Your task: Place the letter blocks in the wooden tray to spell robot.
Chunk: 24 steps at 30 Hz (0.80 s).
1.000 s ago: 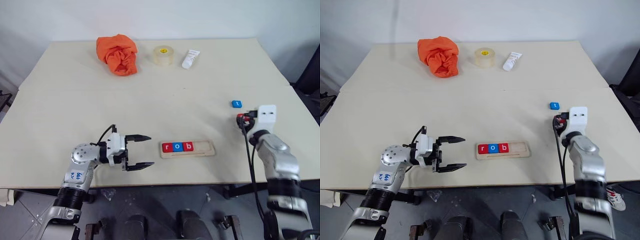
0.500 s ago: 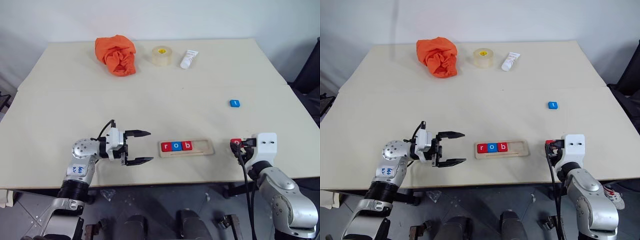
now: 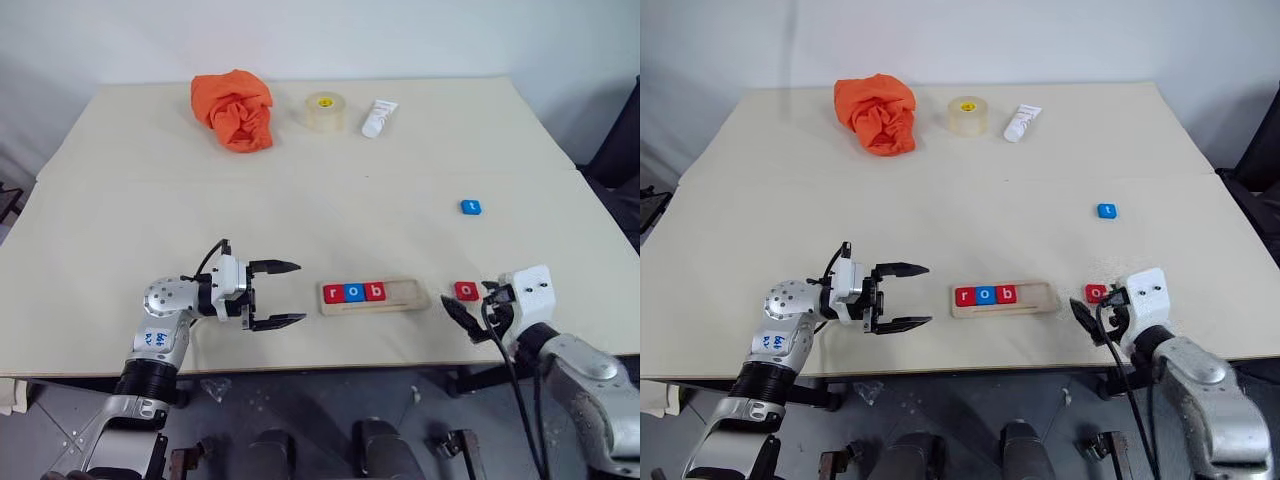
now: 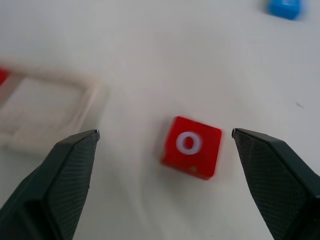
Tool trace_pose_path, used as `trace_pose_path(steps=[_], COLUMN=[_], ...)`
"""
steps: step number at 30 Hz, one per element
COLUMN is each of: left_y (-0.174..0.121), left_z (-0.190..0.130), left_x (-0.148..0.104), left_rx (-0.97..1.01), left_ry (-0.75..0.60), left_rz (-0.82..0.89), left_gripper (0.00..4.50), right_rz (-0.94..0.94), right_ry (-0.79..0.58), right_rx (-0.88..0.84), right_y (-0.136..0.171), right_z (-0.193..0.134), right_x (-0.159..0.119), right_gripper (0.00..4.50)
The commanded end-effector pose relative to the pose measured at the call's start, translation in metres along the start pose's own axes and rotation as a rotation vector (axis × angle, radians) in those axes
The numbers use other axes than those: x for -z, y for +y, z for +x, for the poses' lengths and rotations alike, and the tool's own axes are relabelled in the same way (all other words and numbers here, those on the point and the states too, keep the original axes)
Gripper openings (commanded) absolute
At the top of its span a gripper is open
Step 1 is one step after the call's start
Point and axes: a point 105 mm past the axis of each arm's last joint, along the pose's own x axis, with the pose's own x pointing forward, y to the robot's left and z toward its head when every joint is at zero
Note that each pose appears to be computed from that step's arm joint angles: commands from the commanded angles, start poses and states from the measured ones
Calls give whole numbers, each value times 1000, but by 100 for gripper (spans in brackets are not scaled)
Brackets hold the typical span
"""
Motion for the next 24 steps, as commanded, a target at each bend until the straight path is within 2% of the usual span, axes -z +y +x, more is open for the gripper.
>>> trace_pose_path(steps=[1,10,18,24], left_y=[2,-5,-14,-15], left_z=[-1,-2,-6,-10], left_x=[-7,-6,-8,-8], left_rx=[-11,-38,-81,-109], left_ry=[-11,-17,-11,-2], left_rz=[37,35,37,36], left_gripper=[450,450,450,450], right_rz=[-134,-441,-521,-570], right_ry=[34,159,281,333], right_rx=[-185,-407,-550,-592], right_y=[2,-38,-46,-46], right_z=[-3,21,28,30], right_x=[-3,-25,-21,-18], right_gripper=[447,447,447,447])
